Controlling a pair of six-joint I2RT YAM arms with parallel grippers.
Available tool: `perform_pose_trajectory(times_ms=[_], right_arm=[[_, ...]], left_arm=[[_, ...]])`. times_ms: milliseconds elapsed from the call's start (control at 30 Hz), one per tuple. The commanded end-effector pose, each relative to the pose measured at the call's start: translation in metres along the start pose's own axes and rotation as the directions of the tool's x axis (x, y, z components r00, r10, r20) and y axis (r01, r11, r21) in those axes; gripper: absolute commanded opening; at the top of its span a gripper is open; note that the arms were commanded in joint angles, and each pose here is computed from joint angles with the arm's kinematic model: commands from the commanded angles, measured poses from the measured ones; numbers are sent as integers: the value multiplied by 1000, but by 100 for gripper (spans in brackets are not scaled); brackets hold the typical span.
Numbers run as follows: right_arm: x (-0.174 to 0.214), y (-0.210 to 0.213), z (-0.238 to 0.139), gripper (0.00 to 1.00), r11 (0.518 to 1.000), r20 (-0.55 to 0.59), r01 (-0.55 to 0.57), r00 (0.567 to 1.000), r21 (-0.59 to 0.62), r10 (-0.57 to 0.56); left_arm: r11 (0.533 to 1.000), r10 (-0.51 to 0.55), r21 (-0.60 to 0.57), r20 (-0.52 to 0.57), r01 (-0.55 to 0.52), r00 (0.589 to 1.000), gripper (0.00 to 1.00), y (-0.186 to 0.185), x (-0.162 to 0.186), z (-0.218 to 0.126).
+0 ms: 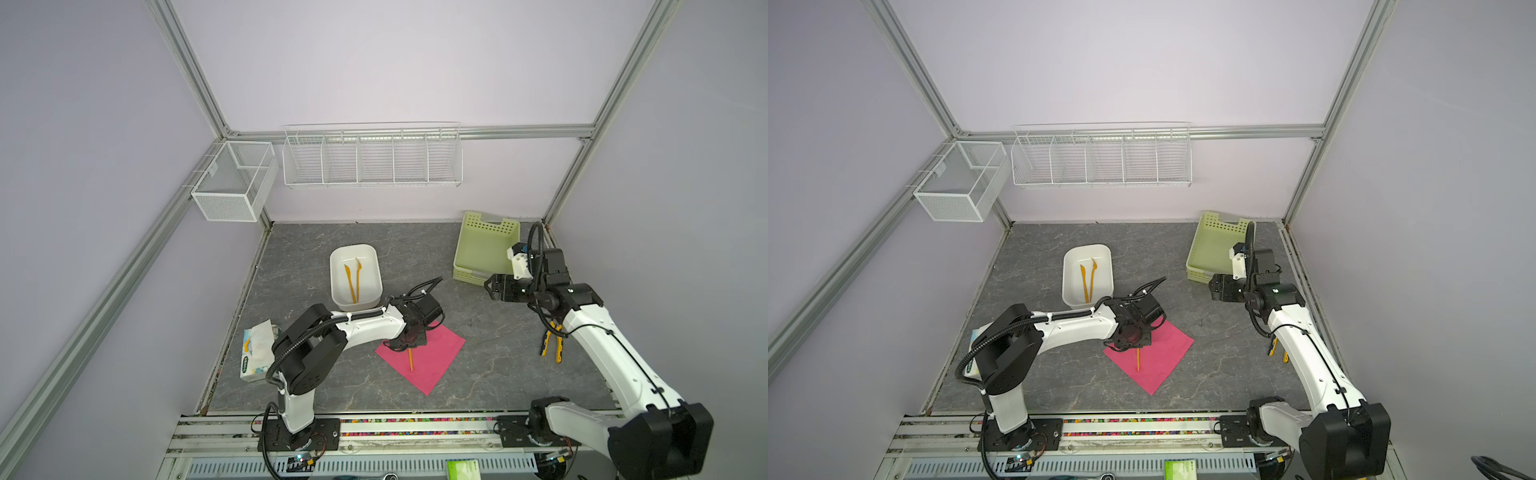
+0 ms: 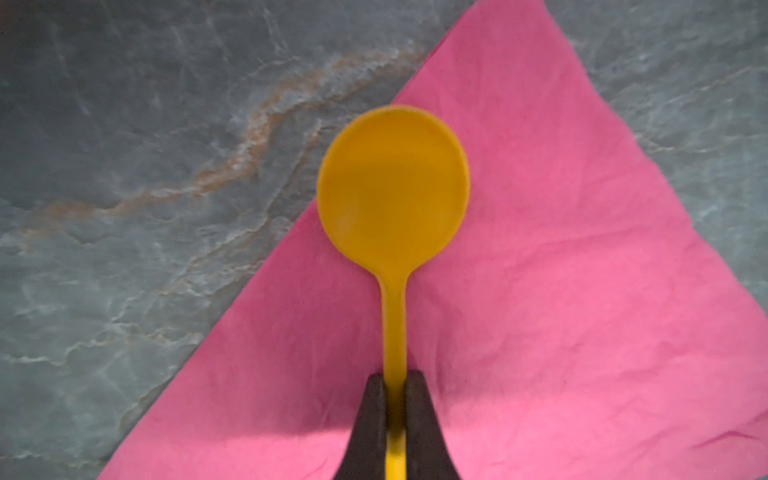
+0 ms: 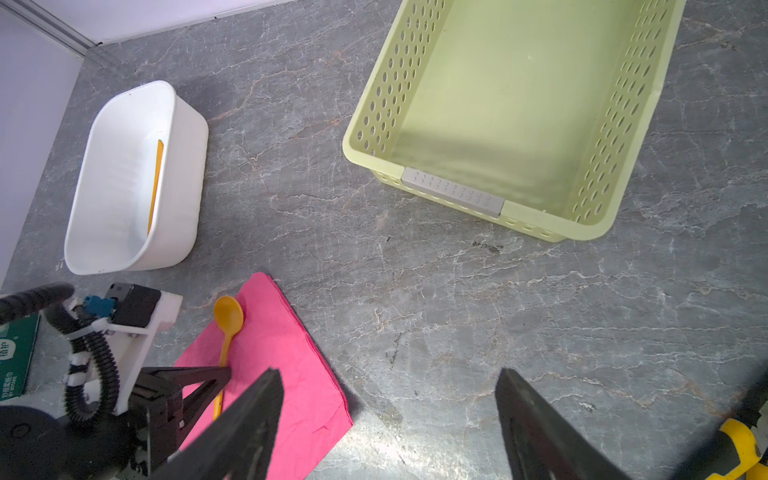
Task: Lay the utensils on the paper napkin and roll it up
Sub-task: 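Lower the spoon onto the napkin and open the left gripper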
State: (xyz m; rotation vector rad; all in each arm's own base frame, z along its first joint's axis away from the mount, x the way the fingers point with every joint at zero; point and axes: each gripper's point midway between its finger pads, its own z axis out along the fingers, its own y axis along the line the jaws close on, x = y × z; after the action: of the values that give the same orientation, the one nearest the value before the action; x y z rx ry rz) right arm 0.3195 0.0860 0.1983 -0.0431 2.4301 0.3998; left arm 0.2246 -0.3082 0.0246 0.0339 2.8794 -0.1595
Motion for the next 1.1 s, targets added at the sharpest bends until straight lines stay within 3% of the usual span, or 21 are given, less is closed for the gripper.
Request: perform_pose_trajectory(times_ms=[0,533,1067], right_arm=[[3,-1,2,84,1000,-2,3,1000,-8,-3],[4,-1,5,85,1000,-12,-6,1000,-17,6],[4,-1,3,85,1000,-9,-8,1000,-21,8]], left_arm=[[1000,-20,5,0,20,1000,7,-7,-3,-1],[998,-40,-43,20,41,999,16,2,-6,-3],[996,-69,-55,50,71,996,12,7,-13,-6]])
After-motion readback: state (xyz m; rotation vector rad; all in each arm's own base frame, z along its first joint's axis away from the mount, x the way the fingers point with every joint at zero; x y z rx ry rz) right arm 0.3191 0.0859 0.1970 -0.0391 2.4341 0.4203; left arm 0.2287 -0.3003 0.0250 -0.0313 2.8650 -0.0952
